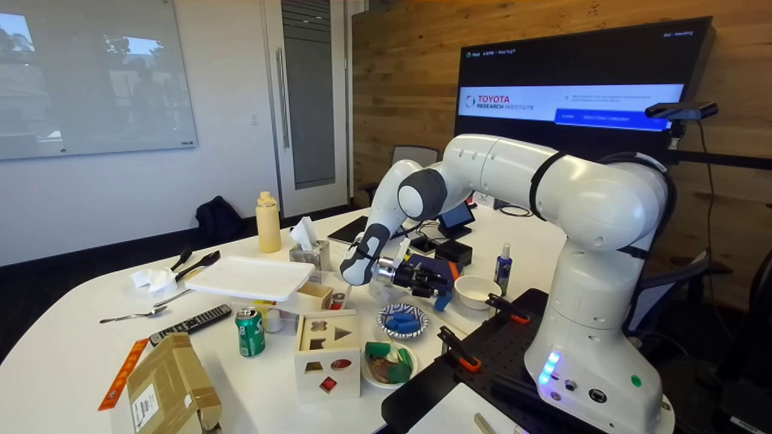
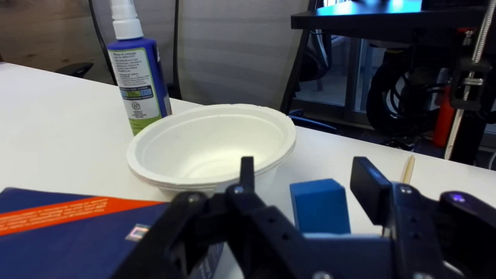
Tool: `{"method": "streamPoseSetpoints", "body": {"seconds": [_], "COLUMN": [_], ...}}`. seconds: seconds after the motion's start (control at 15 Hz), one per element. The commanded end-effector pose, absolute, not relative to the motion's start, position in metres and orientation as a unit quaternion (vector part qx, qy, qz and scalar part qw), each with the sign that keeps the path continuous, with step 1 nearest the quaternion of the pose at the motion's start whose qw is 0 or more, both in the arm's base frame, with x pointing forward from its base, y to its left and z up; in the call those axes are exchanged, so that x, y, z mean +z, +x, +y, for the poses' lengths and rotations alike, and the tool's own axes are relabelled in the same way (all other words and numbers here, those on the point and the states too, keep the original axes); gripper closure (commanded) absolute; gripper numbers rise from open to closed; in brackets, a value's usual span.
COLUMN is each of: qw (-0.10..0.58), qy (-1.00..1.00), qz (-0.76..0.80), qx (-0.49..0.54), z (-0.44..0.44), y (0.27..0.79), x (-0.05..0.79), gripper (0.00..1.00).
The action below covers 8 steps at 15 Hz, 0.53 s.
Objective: Place the blue block on the table upright.
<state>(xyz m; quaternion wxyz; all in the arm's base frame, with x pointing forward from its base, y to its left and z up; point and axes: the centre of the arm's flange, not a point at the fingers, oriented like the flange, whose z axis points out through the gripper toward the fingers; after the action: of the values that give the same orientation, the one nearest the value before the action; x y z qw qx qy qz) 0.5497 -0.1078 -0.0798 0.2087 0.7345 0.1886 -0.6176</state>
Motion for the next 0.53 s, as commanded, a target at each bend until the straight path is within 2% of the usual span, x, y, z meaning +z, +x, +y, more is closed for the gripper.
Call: {"method": "streamPoseSetpoints", "body": {"seconds": [0.0, 0.07, 0.47], "qw": [0.204, 0.204, 0.199], "qy": [0.728, 0.728, 0.735], "qz": [0.189, 0.189, 0.192], "qx": [-0.627, -0.627, -0.619], "z": [-0.1095, -0.1099, -0.1083], "y": [0.5683, 0.5679, 0.568], "x": [-0.0936, -0.0941, -0.0909], "gripper": [0.04, 0.0, 0.0]}}
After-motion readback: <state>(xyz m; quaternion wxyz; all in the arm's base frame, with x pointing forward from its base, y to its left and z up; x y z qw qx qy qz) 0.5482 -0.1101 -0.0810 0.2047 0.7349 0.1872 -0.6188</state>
